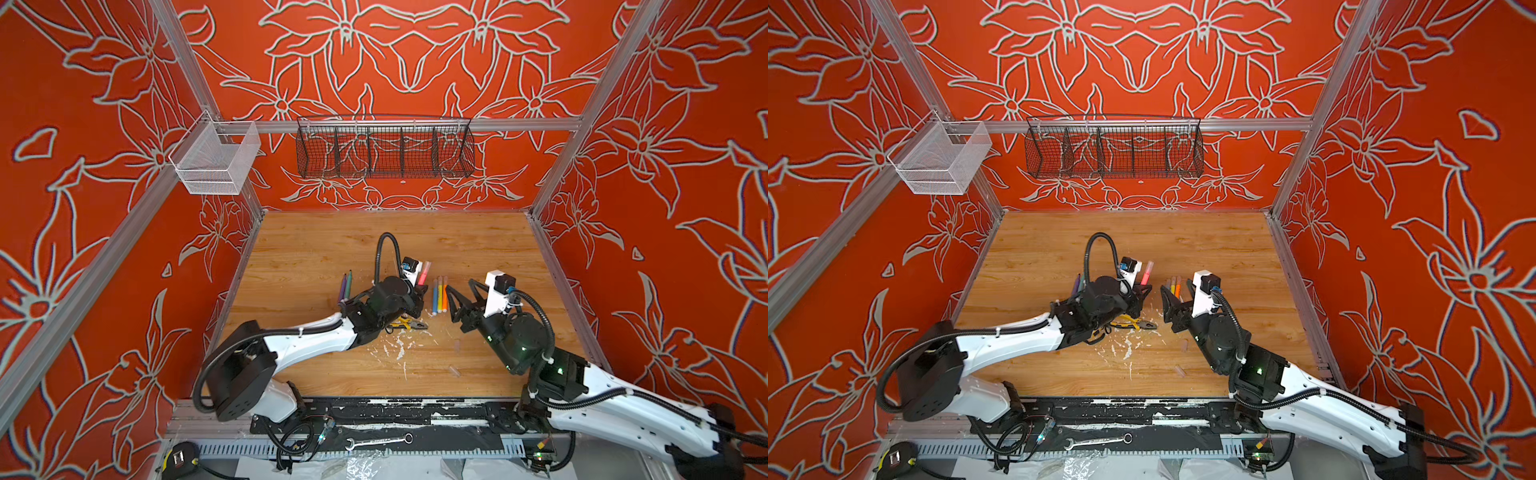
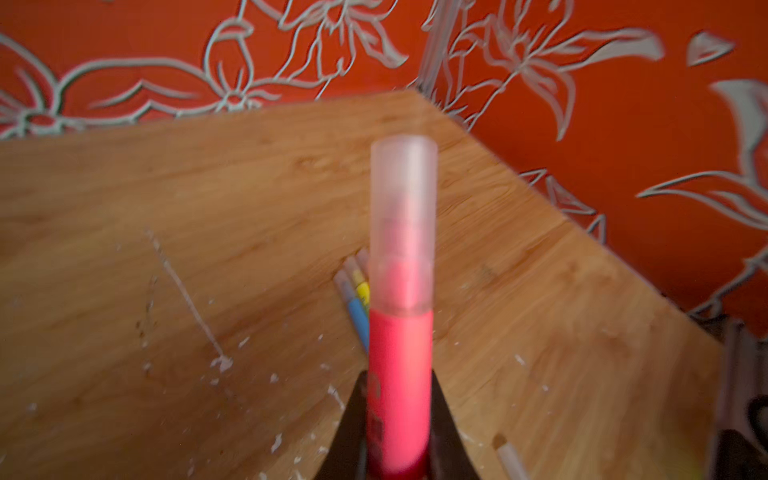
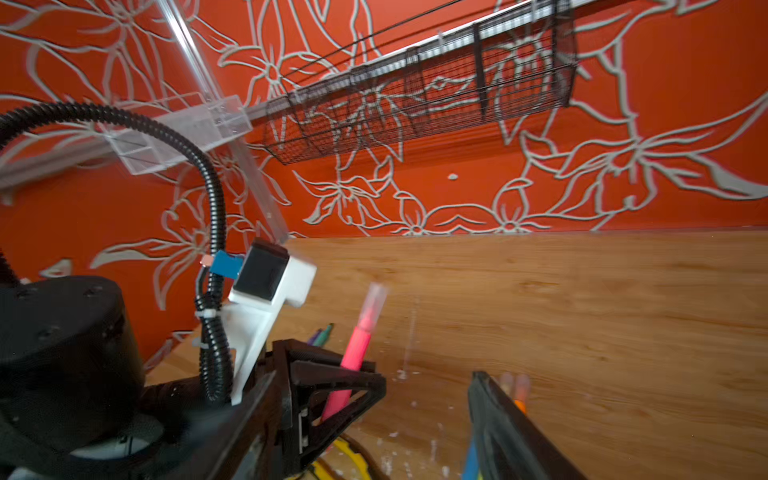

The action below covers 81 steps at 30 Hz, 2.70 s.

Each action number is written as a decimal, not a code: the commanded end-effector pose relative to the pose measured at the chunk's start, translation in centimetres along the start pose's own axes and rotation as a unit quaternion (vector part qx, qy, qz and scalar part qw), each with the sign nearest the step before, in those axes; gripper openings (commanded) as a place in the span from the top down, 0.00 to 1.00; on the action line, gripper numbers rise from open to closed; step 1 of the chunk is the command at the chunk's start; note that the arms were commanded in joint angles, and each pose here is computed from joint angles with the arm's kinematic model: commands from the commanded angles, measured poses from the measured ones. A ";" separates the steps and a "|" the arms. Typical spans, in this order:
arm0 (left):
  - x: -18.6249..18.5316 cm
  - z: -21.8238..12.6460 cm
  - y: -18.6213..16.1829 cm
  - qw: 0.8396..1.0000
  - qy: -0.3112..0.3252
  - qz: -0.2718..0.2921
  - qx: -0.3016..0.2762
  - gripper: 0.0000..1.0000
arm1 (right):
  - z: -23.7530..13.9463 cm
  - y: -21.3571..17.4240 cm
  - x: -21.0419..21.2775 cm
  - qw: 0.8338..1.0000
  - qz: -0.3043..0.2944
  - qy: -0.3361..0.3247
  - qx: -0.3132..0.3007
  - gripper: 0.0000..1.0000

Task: Insert the pens into the pen caps
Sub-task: 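Open the right gripper and draw it back while the left gripper lowers the marker, then release the capped pink marker beside the other highlighters with the left gripper, then move the left gripper down over the green pen and grasp it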

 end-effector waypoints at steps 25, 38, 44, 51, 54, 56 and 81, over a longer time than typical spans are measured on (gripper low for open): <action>-1.0 10.8 -7.7 0.974 0.059 -0.118 0.182 0.92 | 3.2 -5.7 -21.1 0.952 0.090 -0.292 0.035 0.34; -1.1 10.4 -6.0 0.980 0.036 -0.111 0.163 0.51 | 3.5 -6.1 -21.1 0.953 0.092 -0.287 0.046 0.34; 2.6 6.0 -2.8 0.984 0.100 -0.088 0.119 0.48 | 3.3 -6.0 -20.9 0.955 0.092 -0.280 0.042 0.33; 11.7 -1.2 -4.5 0.957 0.244 -0.111 0.110 0.48 | 3.4 -6.1 -20.8 0.956 0.093 -0.274 0.047 0.33; 15.1 -3.6 -6.5 0.939 0.293 -0.137 0.120 0.46 | 3.4 -6.2 -20.8 0.956 0.093 -0.275 0.046 0.33; 16.5 -4.3 -7.6 0.930 0.309 -0.150 0.127 0.43 | 3.5 -6.2 -20.8 0.956 0.093 -0.274 0.048 0.33; 19.6 -0.5 -12.2 0.902 0.327 -0.159 0.231 0.57 | 3.4 -6.3 -20.7 0.957 0.094 -0.269 0.047 0.33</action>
Point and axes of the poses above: each gripper's point midway between its finger pads, its own z axis out along the fingers, its own x axis along the line the jaws close on, y = z × x, the point moved 5 cm from there along -z, back along the fingers, and after that the axes turned 14 degrees about z, right-handed, at the moved point
